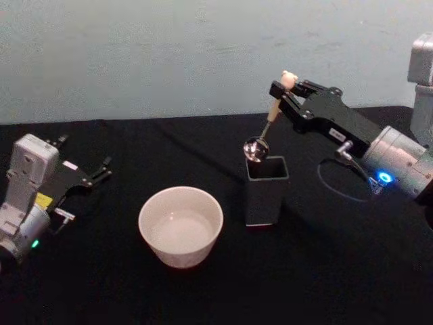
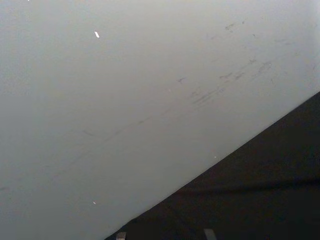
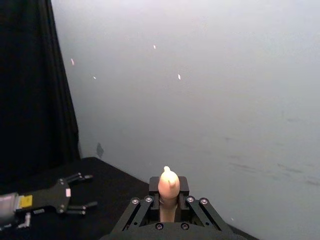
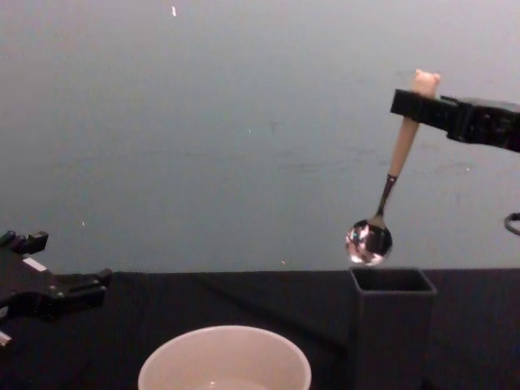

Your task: Pick up the stirring spoon with one hand, stir inside the cup, then place it back in its original position.

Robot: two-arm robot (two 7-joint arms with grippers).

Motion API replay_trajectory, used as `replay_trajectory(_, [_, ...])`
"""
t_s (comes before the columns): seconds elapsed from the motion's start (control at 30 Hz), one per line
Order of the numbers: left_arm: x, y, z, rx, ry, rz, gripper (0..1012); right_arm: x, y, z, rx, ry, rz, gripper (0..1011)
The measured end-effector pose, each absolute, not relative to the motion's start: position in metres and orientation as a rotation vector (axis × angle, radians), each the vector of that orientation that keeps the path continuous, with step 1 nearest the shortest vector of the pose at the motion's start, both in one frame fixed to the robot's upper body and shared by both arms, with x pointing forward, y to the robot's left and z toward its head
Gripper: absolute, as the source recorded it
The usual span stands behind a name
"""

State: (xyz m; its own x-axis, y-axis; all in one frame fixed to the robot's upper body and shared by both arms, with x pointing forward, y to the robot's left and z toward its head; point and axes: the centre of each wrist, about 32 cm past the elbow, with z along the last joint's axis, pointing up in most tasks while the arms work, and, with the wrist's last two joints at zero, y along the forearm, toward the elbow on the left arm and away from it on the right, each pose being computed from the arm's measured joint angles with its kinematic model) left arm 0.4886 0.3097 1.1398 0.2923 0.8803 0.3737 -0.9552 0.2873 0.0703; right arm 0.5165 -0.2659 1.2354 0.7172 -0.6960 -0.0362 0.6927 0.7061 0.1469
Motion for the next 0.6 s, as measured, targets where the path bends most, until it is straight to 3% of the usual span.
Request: replay_trajectory(0.6, [0.489,0.310,1.140,0.304,-0.285,1.248,1001,0.515,-0.236,1.232,0.145,0.001,-0.633,210])
